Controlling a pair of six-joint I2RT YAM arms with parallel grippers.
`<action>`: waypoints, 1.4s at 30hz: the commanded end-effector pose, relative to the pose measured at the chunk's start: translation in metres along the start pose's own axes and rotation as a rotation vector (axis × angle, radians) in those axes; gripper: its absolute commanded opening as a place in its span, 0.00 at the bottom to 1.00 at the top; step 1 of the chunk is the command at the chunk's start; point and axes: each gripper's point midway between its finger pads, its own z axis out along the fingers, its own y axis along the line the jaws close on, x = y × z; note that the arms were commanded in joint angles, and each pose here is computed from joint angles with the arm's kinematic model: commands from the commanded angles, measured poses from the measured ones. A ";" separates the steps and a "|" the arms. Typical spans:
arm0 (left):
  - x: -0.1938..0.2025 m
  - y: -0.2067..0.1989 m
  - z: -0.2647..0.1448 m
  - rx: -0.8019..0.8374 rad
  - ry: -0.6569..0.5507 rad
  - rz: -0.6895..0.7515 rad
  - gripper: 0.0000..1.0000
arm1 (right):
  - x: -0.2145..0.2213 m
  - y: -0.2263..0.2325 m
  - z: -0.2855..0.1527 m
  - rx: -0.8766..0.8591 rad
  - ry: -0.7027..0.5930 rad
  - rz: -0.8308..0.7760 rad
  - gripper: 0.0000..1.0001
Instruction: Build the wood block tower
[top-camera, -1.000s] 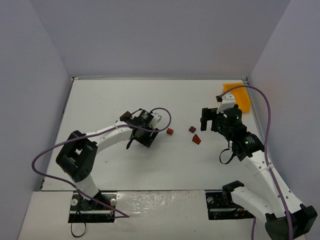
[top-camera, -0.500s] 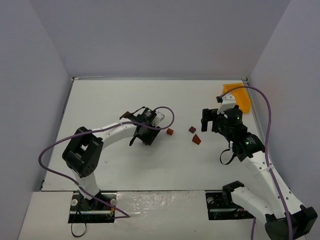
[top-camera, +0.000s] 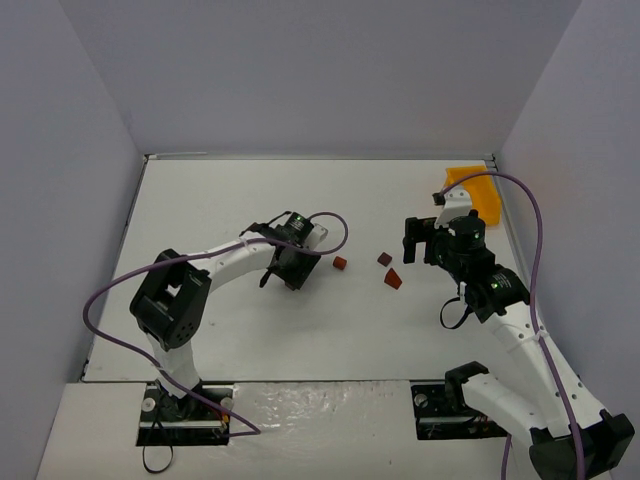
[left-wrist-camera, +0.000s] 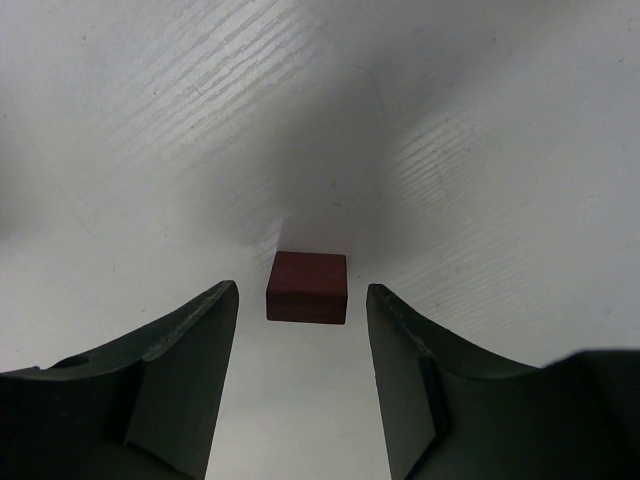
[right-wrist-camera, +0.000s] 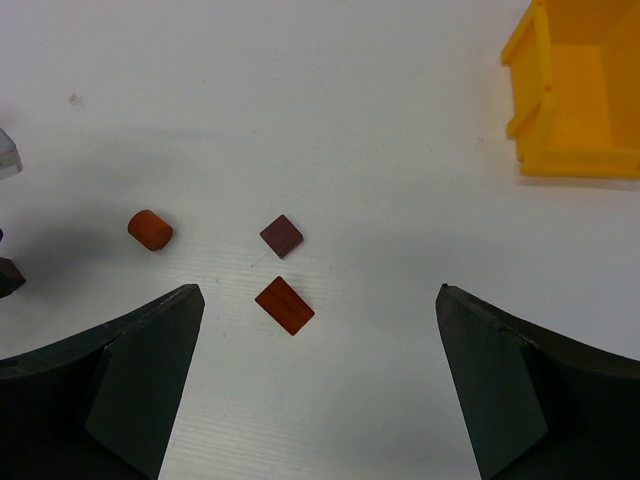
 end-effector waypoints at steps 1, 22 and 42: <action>-0.022 0.002 -0.016 0.000 -0.059 -0.014 0.47 | -0.012 0.000 -0.001 -0.006 -0.046 -0.004 1.00; -0.035 0.004 -0.045 0.010 -0.100 -0.021 0.13 | -0.011 -0.001 0.000 -0.007 -0.044 -0.007 1.00; -0.095 0.126 -0.151 -0.144 -0.205 0.004 0.10 | -0.011 0.002 -0.002 -0.026 -0.045 -0.016 1.00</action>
